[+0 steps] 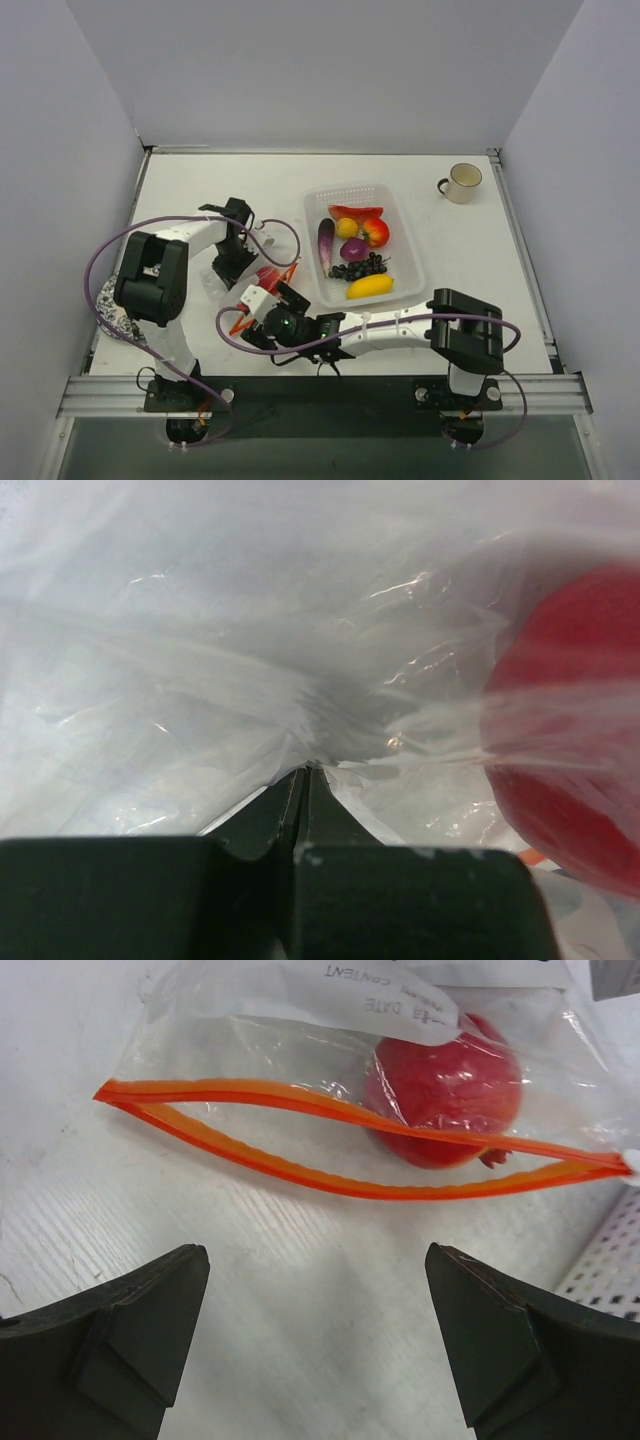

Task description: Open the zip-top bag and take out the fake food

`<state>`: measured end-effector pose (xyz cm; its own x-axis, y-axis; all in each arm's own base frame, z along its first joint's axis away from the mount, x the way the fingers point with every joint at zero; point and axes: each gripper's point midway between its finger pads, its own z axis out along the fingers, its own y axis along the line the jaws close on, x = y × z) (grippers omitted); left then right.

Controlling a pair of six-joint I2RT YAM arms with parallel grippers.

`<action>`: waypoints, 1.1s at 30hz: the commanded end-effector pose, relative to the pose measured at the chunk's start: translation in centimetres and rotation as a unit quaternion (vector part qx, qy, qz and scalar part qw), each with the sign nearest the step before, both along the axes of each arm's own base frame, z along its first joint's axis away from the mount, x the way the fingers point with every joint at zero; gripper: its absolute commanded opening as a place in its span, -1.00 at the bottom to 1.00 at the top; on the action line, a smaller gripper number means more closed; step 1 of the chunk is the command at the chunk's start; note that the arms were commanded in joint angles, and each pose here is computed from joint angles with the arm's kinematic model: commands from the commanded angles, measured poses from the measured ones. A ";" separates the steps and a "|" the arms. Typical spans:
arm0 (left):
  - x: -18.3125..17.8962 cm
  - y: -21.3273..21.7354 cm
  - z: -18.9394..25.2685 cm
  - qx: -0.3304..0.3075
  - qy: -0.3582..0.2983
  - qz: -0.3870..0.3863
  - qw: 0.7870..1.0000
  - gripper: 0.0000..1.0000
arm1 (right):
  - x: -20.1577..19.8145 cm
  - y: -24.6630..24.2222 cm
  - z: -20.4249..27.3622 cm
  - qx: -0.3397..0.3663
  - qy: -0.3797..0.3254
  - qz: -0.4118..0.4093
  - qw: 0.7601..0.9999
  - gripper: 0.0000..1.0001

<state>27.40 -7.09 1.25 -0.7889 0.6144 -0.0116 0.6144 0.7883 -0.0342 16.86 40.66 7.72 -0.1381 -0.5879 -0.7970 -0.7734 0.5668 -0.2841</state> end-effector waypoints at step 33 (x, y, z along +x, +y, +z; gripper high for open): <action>-1.9 -1.0 -2.0 -0.042 0.033 -0.018 0.998 -1.00 | 8.8 4.8 -0.2 0.066 0.035 -0.051 0.996 0.33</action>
